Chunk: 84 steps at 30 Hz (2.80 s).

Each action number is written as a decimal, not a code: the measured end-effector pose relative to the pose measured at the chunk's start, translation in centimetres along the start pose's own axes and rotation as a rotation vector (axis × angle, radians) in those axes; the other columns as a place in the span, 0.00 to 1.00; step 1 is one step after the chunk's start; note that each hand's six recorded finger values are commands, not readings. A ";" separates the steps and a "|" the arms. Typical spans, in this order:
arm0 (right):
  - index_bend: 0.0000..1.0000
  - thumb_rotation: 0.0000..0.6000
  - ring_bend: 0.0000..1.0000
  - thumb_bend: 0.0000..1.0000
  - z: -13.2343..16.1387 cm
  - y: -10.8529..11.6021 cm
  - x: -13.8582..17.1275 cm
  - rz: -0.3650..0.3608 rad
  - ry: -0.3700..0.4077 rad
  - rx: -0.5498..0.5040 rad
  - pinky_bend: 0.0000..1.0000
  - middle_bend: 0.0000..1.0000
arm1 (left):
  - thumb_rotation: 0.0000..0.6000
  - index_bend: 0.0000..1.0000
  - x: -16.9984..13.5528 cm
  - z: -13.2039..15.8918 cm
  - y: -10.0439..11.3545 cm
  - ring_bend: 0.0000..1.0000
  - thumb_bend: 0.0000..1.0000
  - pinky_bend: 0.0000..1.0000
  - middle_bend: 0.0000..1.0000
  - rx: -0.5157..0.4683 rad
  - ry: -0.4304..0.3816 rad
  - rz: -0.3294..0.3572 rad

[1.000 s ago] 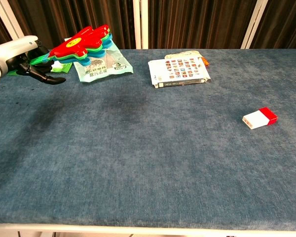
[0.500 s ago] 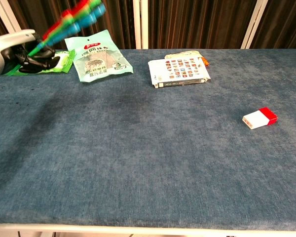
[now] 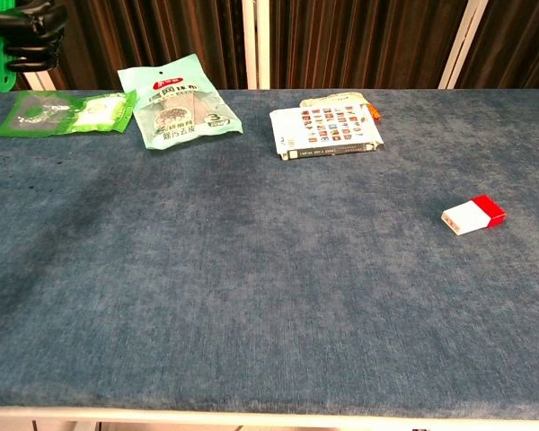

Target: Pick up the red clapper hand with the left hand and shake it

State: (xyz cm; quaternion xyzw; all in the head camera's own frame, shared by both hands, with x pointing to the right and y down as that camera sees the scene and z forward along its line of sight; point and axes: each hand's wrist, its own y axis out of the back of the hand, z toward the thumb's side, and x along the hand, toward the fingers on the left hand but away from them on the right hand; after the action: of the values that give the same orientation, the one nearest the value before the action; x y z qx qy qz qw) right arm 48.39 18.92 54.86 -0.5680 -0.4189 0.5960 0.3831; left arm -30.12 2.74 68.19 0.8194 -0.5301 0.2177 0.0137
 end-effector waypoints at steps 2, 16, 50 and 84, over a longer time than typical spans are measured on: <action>0.00 1.00 0.00 0.33 0.0 0.1 0.0 -0.002 0.001 0.000 0.00 0.00 | 1.00 1.00 0.0 -0.3 0.0 1.00 0.60 1.00 1.00 0.126 -0.006 -0.010; 0.00 1.00 0.00 0.33 -0.2 0.0 0.0 -0.002 -0.005 -0.006 0.00 0.00 | 1.00 1.00 -0.3 -3.0 -1.8 1.00 0.60 1.00 1.00 1.208 -0.002 -0.184; 0.00 1.00 0.00 0.33 -0.7 -0.4 -0.3 0.008 -0.022 -0.007 0.00 0.00 | 1.00 1.00 0.0 -0.5 -1.2 1.00 0.59 1.00 1.00 0.108 0.022 -0.091; 0.00 1.00 0.00 0.33 -0.5 -0.7 -0.4 0.015 -0.020 -0.012 0.00 0.00 | 1.00 1.00 0.5 1.7 2.2 1.00 0.60 1.00 1.00 -0.386 0.015 0.220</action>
State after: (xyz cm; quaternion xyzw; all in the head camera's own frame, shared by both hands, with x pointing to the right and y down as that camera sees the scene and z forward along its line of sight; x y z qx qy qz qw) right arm 48.89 18.82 55.63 -0.5675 -0.4219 0.6019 0.3711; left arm -31.33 0.94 66.37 0.7370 -0.6481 0.1188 0.1502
